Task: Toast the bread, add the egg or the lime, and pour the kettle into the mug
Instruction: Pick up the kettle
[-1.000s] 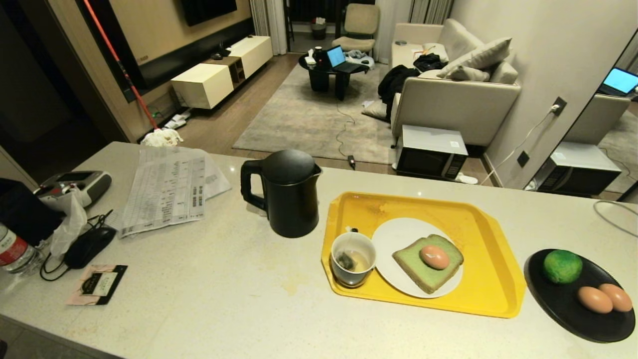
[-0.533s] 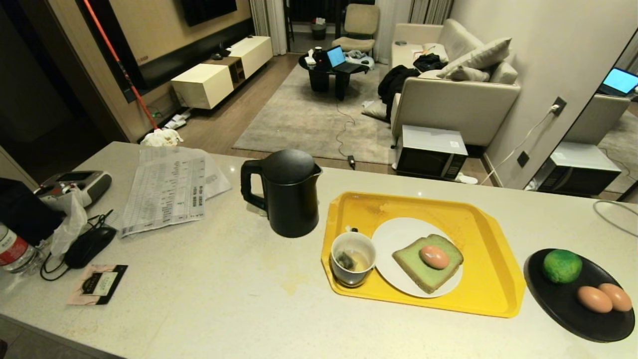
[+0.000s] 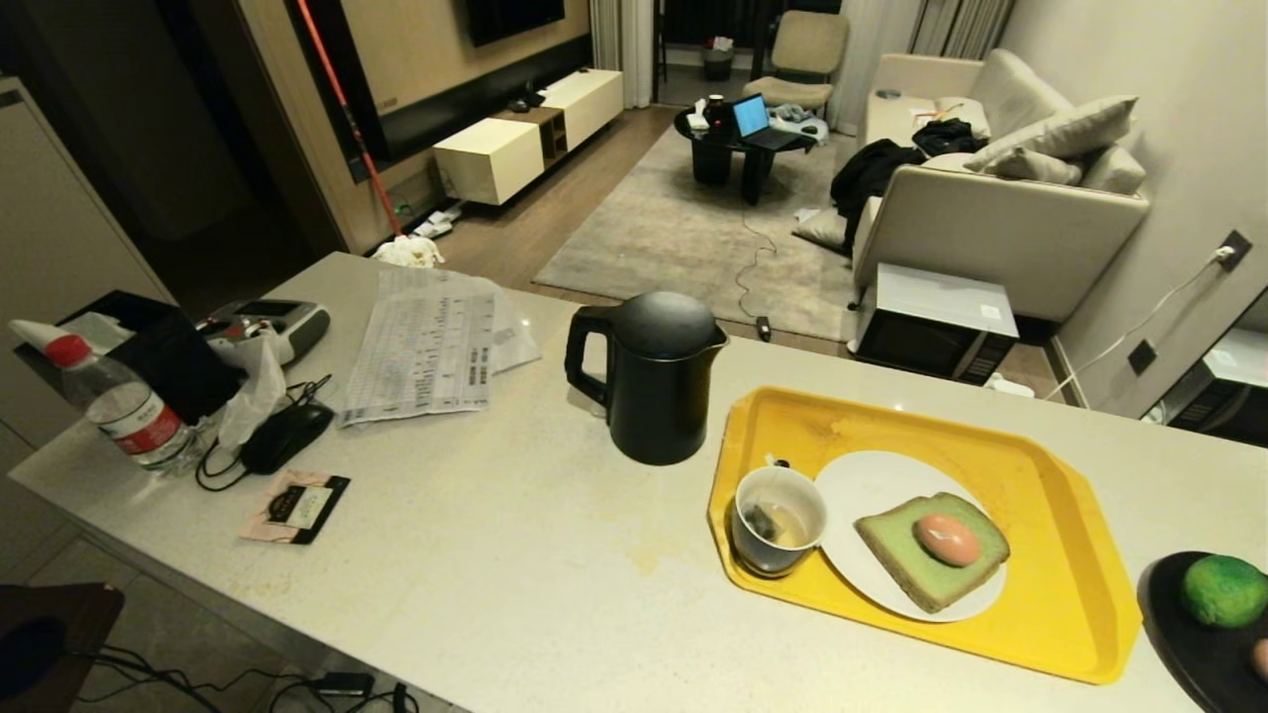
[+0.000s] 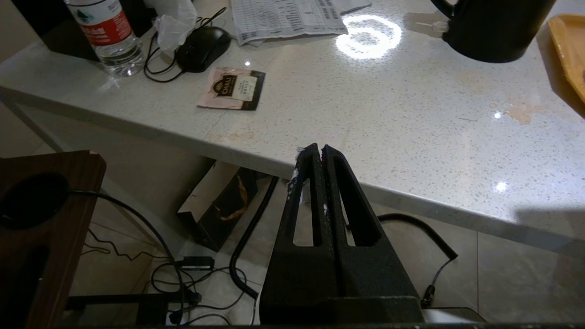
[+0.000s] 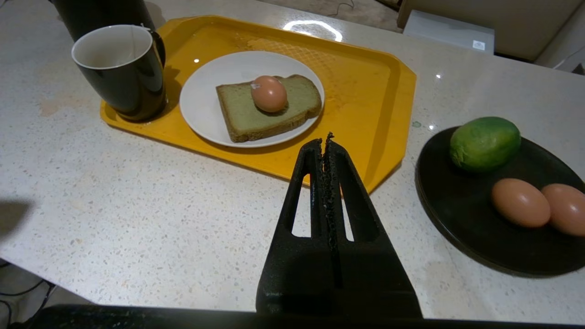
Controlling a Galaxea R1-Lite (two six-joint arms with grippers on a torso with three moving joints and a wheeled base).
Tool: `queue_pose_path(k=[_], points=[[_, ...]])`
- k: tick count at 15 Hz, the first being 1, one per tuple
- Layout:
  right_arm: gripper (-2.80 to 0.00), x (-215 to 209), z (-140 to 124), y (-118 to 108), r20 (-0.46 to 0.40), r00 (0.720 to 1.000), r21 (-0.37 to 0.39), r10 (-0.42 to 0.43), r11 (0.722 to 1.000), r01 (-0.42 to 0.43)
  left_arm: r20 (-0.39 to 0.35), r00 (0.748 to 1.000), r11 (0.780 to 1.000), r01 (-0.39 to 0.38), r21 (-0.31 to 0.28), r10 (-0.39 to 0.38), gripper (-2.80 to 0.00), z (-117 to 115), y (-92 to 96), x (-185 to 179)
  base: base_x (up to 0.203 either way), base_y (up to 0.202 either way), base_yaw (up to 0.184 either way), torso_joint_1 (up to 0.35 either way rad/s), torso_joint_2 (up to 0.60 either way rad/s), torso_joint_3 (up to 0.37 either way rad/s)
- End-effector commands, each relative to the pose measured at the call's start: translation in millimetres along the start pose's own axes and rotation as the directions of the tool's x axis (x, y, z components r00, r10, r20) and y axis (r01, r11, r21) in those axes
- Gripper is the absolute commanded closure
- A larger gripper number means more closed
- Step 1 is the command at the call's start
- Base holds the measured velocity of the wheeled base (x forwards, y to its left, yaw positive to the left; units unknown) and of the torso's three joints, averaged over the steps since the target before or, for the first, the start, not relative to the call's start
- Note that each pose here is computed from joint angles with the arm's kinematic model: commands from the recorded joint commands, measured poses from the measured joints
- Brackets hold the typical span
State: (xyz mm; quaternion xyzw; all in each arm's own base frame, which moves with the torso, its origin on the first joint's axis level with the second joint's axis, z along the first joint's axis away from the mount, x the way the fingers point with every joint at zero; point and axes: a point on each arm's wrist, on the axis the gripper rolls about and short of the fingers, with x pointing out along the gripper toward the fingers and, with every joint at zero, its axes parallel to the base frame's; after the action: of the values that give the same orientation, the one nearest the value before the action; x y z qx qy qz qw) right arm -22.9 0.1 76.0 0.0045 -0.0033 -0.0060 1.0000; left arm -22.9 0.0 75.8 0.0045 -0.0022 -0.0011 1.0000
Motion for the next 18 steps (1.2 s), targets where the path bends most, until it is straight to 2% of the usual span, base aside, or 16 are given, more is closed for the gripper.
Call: queue_pose_path(k=[1, 8, 14, 18], points=[[0.00, 0.3, -0.7, 0.0, -0.004, 1.000, 0.000, 0.000, 1.000, 0.000, 0.000, 1.000, 1.000, 0.000, 0.000, 0.000, 0.00, 0.0, 0.0, 0.0, 0.000, -0.007, 0.051, -0.002, 0.00, 0.000], [0.00, 0.3, -0.7, 0.0, -0.004, 1.000, 0.000, 0.000, 1.000, 0.000, 0.000, 1.000, 1.000, 0.001, 0.000, -0.001, 0.00, 0.0, 0.0, 0.0, 0.000, 0.000, 0.000, 0.000, 0.00, 0.000], [0.00, 0.3, -0.7, 0.0, -0.004, 1.000, 0.000, 0.000, 1.000, 0.000, 0.000, 1.000, 1.000, 0.001, 0.000, -0.001, 0.00, 0.0, 0.0, 0.0, 0.000, 0.010, -0.140, 0.002, 0.00, 0.001], [0.00, 0.3, -0.7, 0.0, -0.004, 1.000, -0.001, 0.000, 1.000, 0.000, 0.000, 1.000, 1.000, 0.000, 0.000, 0.000, 0.00, 0.0, 0.0, 0.0, 0.000, 0.000, -0.019, 0.000, 0.00, 0.000]])
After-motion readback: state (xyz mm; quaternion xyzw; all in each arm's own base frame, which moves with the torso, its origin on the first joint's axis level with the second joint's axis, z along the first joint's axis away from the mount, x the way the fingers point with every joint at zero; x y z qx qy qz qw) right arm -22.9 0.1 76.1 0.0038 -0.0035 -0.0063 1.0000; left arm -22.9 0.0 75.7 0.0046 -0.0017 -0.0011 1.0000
